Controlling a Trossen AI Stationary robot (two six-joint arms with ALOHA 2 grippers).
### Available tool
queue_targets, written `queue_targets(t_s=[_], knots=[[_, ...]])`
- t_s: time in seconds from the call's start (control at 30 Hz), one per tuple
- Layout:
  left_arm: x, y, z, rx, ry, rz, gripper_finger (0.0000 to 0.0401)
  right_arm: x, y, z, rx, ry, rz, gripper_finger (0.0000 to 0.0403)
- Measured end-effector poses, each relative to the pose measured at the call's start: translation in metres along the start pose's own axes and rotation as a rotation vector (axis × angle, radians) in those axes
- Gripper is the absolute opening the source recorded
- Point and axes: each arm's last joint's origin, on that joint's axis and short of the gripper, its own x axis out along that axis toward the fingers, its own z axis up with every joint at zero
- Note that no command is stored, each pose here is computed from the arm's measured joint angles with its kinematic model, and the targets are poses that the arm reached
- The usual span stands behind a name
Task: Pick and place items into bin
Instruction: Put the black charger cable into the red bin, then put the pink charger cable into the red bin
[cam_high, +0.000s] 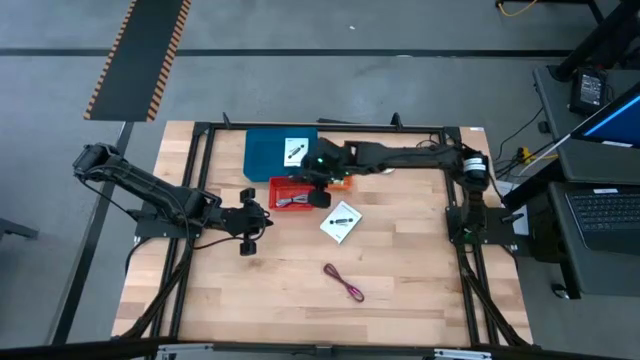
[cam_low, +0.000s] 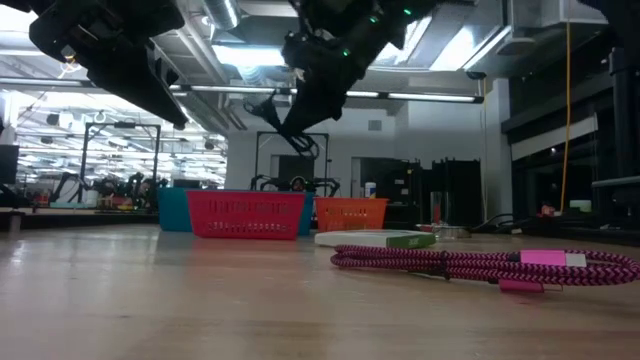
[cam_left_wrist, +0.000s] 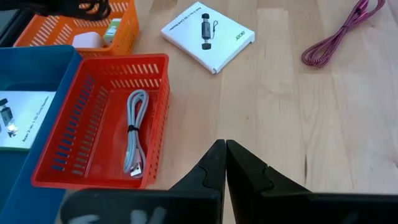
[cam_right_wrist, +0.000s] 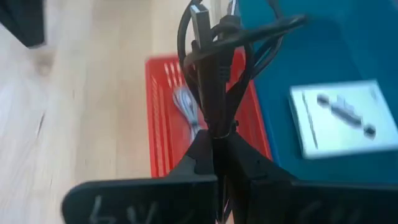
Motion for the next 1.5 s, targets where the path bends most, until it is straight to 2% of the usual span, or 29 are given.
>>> queue_targets(t_s=[0.1,0.27,0.53,0.7,0.9,1.33,1.5], knots=[[0.000,0.000,0.000,0.000,0.000,0.001,0.0008,0.001,-0.003,0.010,0.001,0.097,0.005,0.0000],[0.000,0.000,0.000,0.000,0.002,0.001,0.0008,0.013,-0.003,0.021,-0.032,0.104,0.013,0.0000],[0.000,0.000,-0.001,0.002,0.006,0.003,0.0008,0.056,-0.002,0.002,-0.021,0.172,0.097,0.0000],[0.000,0.000,-0.001,0.002,0.006,0.003,0.0008,0.072,-0.002,-0.004,-0.023,0.172,0.102,0.0000],[0.000,0.000,-0.001,0.002,0.006,0.003,0.0008,0.073,-0.002,-0.004,-0.047,0.171,0.104,0.0006],[0.000,0.000,-0.001,-0.003,0.006,0.002,0.0008,0.070,-0.003,-0.004,-0.073,0.180,0.106,0.0090],[0.000,0.000,-0.001,0.000,0.008,0.002,0.0008,0.050,-0.005,0.007,-0.062,0.250,0.110,0.0095]])
